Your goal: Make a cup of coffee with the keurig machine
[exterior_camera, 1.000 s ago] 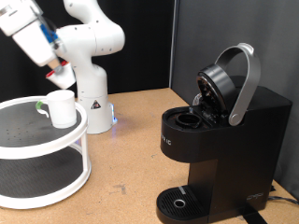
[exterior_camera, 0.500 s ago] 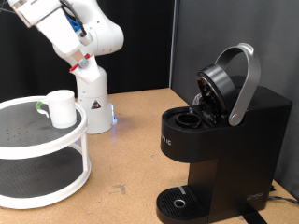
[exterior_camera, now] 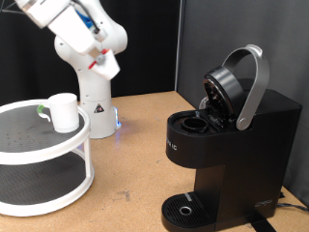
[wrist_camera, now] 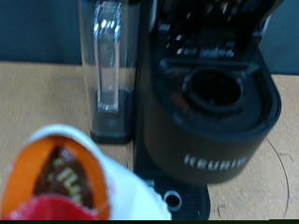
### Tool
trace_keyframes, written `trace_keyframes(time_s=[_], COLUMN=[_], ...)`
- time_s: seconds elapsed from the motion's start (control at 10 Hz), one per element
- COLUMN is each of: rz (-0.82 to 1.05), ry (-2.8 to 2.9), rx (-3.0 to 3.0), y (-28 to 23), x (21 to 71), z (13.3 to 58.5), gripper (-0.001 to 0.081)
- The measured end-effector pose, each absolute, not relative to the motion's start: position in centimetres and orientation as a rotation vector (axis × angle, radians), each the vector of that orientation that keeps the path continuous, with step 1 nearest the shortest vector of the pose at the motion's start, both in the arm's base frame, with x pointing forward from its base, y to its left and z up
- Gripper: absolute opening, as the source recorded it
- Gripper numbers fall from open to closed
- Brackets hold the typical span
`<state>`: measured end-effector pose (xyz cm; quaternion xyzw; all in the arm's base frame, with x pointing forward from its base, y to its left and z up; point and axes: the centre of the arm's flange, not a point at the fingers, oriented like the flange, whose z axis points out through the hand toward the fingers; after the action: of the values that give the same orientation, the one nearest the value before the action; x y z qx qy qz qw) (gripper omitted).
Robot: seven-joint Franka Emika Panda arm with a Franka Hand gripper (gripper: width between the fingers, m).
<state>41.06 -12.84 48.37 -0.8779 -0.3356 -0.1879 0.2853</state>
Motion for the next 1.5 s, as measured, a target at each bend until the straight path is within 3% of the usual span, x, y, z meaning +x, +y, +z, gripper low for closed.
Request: trace_keyframes(time_s=[0.3,0.8,1.5], rz=[-0.416,-0.464,-0.379], ry=[-0.842,-0.877,-0.947], rx=[-2.337,-2.291,-2.295], y=[-9.8,-4.9,-1.6], x=[43.8,48.2,49.2], z=[49.1,51.0,50.7], gripper=[0.0094,0.0094,0.0094])
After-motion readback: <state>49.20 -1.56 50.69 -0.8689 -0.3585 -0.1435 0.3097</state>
